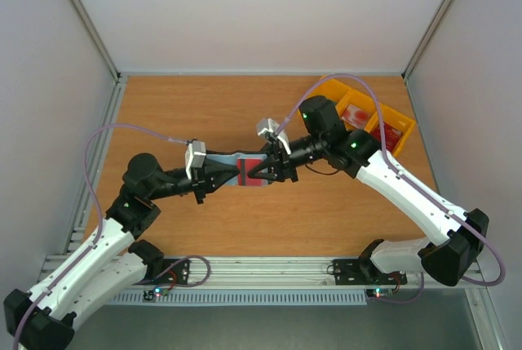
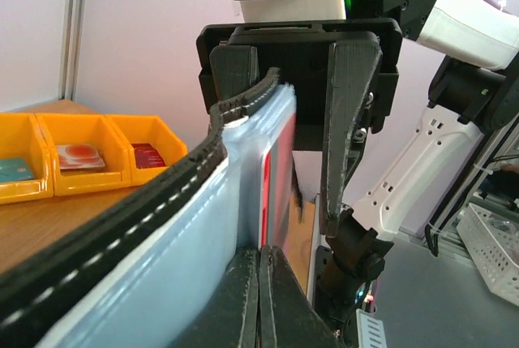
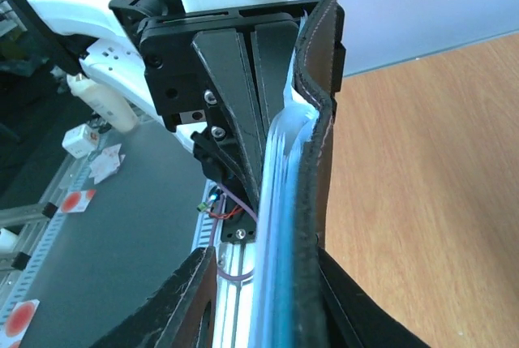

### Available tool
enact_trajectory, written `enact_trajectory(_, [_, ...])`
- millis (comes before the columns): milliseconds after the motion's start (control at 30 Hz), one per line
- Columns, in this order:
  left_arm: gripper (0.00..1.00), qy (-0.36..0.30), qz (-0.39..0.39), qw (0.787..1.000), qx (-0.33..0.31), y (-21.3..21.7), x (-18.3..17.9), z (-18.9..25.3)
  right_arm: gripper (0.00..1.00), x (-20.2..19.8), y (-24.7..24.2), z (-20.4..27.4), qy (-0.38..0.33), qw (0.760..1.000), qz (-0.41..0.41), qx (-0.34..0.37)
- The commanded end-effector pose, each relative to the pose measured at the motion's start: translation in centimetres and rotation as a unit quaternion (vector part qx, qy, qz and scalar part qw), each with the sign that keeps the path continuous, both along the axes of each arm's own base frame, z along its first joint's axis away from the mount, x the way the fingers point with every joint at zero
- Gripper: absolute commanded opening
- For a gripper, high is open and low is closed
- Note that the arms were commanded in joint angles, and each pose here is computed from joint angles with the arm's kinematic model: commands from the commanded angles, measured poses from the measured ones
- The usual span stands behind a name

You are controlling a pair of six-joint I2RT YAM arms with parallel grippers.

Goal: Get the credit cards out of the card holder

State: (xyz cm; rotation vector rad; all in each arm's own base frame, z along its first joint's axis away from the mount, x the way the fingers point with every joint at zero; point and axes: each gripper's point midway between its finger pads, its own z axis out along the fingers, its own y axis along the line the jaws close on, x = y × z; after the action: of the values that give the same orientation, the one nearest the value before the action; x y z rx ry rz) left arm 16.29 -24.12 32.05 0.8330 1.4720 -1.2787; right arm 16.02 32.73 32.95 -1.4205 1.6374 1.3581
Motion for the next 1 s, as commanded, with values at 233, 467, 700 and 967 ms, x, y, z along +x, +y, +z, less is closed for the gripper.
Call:
enact_trajectory(233, [0.00,0.008,0.024,0.999,-0.030,1.1,0.6,1.2,0.33,-0.6,-2.2,0.6,0.014,1.000,0.000,0.016])
enact_trajectory(467, [0.00,0.007,0.013,0.999,-0.028,0.9,0.3,1.0,0.08,-0.3,-2.2,0.8,0.010,1.000,-0.007,0.017])
enact_trajectory(700, [0.00,-0.008,0.006,1.000,-0.014,1.1,-0.1,0.6,0.21,0.0,-3.2,0.6,0.025,1.000,-0.012,0.009])
enact_trajectory(967, [0.00,-0.011,0.003,1.000,-0.027,0.9,0.2,1.0,0.02,0.0,-3.1,1.5,0.016,1.000,-0.012,0.024])
